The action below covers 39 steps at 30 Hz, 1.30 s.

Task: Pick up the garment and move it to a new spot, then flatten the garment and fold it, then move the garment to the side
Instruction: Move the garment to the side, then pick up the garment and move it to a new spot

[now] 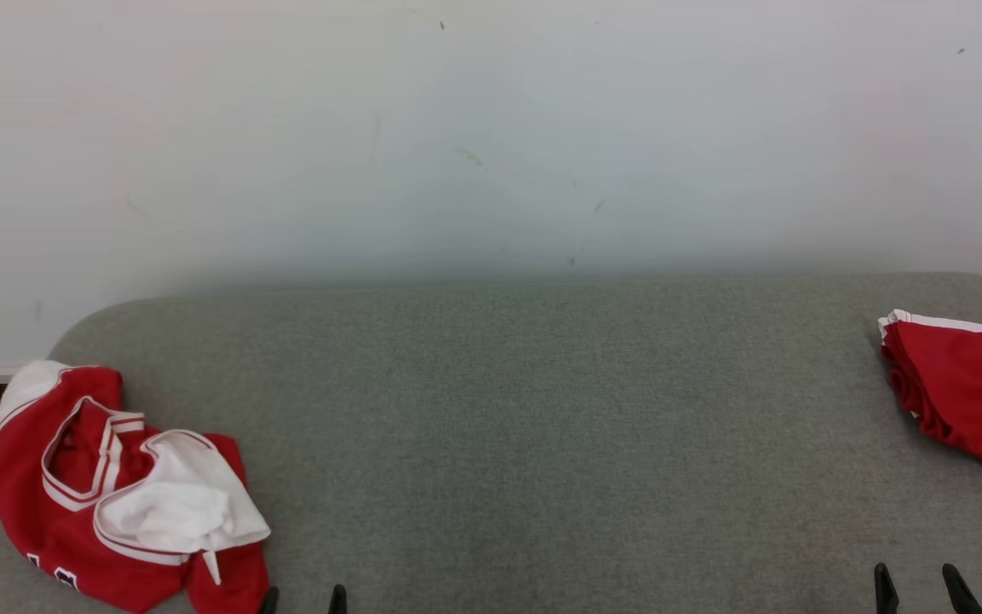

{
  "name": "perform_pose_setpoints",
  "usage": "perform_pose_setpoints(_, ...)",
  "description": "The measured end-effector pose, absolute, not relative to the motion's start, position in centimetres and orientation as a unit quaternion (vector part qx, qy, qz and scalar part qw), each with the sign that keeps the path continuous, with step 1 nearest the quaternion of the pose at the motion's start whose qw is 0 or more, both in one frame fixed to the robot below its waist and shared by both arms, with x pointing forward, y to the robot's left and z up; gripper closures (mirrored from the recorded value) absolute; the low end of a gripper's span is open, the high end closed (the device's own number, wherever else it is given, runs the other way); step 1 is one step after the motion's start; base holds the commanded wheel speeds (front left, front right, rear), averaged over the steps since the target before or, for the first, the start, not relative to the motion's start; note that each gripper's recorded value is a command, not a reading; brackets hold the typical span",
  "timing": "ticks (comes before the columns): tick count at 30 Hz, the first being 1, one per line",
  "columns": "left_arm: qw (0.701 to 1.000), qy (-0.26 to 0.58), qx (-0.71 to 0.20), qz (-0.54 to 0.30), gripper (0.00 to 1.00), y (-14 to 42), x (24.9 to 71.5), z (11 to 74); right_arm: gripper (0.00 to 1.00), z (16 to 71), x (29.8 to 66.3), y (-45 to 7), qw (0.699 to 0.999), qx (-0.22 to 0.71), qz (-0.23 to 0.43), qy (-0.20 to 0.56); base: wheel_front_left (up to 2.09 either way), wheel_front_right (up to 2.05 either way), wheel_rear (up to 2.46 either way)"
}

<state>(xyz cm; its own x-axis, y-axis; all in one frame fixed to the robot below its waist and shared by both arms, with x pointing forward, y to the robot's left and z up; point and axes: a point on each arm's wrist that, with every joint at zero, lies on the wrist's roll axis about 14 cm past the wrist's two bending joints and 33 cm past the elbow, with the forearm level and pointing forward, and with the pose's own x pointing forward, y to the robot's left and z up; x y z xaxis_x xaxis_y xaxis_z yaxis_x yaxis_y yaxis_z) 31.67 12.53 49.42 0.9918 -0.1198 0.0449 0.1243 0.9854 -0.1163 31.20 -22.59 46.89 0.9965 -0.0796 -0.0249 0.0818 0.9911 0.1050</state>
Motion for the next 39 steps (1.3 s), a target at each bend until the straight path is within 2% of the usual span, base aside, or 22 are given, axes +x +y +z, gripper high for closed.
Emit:
perform_pose_setpoints(30, 0.996, -0.024, -0.06, -0.067, 0.0, 12.2, 31.9, 49.8, 0.0, 45.6, 31.0, -21.2, 0.997, 0.062, -0.021, 0.032, 0.0, 0.0, 0.0)
perform_pose_setpoints(39, 0.997, -0.028, -0.061, -0.049, 0.0, 13.3, 31.2, 49.8, 0.0, 46.0, 31.9, -20.0, 0.998, 0.061, 0.002, 0.028, 0.0, 0.0, 0.0)
